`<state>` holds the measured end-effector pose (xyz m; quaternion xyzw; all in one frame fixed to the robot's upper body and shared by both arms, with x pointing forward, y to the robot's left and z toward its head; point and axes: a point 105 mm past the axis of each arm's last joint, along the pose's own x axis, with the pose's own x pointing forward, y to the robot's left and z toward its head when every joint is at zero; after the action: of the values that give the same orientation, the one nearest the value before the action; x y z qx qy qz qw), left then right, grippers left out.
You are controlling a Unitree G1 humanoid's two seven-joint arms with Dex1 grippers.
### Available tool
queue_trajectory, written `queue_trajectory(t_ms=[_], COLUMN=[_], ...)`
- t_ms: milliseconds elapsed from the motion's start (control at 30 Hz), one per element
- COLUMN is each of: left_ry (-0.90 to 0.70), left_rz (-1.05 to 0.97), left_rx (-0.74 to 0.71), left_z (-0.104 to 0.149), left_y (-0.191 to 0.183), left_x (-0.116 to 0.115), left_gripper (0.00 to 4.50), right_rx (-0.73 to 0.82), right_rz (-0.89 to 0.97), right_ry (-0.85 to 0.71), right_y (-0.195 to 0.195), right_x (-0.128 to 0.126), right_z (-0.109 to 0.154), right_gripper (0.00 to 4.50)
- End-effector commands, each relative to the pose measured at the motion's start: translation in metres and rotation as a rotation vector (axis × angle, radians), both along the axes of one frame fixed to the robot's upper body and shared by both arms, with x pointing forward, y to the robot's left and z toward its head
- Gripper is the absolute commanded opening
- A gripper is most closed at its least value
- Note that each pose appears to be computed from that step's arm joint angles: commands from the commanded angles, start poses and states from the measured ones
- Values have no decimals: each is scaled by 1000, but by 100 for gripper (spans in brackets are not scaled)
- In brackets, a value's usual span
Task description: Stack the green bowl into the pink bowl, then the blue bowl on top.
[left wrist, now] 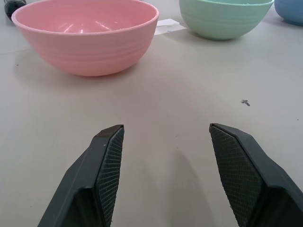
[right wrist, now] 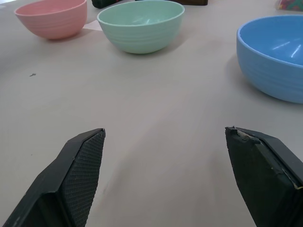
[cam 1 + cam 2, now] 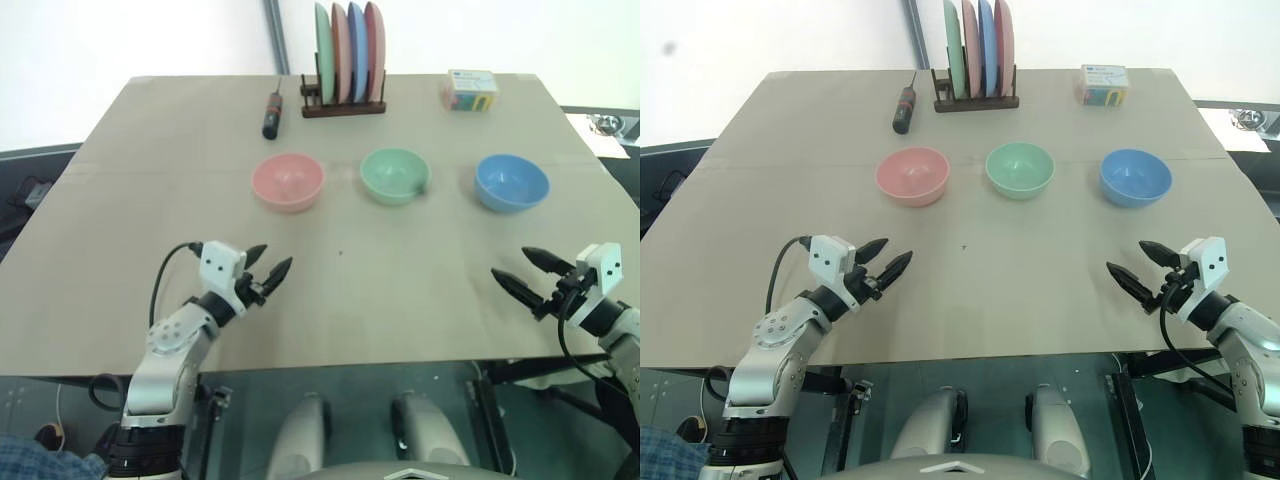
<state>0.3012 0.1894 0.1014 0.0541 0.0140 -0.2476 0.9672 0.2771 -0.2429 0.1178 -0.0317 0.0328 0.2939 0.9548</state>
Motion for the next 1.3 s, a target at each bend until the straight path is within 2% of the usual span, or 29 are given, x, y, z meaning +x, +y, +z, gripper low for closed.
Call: queue_trajectory(t_ms=[33, 533, 933, 1133, 1300], left_ry=[-56, -54, -56, -46, -161], left_rz=[-48, -77, -91, -72, -53], left_rx=[-27, -58, -29, 179, 372], left_z=[15, 17, 17, 14, 53], left_y=[-11, -16, -19, -26, -41], left_x=[-2, -3, -1, 16, 39], left_gripper=[306, 306, 306, 306, 306], right_rx=[4, 14, 34, 85, 130], right_rz=[-7, -14, -8, 73, 163], right_ry=[-47, -43, -59, -140, -177], right_y=[-3, 1, 5, 27, 51], right_x=[-3, -9, -8, -10, -18], right_z=[10, 3, 6, 25, 46], right_gripper=[427, 427, 427, 427, 427])
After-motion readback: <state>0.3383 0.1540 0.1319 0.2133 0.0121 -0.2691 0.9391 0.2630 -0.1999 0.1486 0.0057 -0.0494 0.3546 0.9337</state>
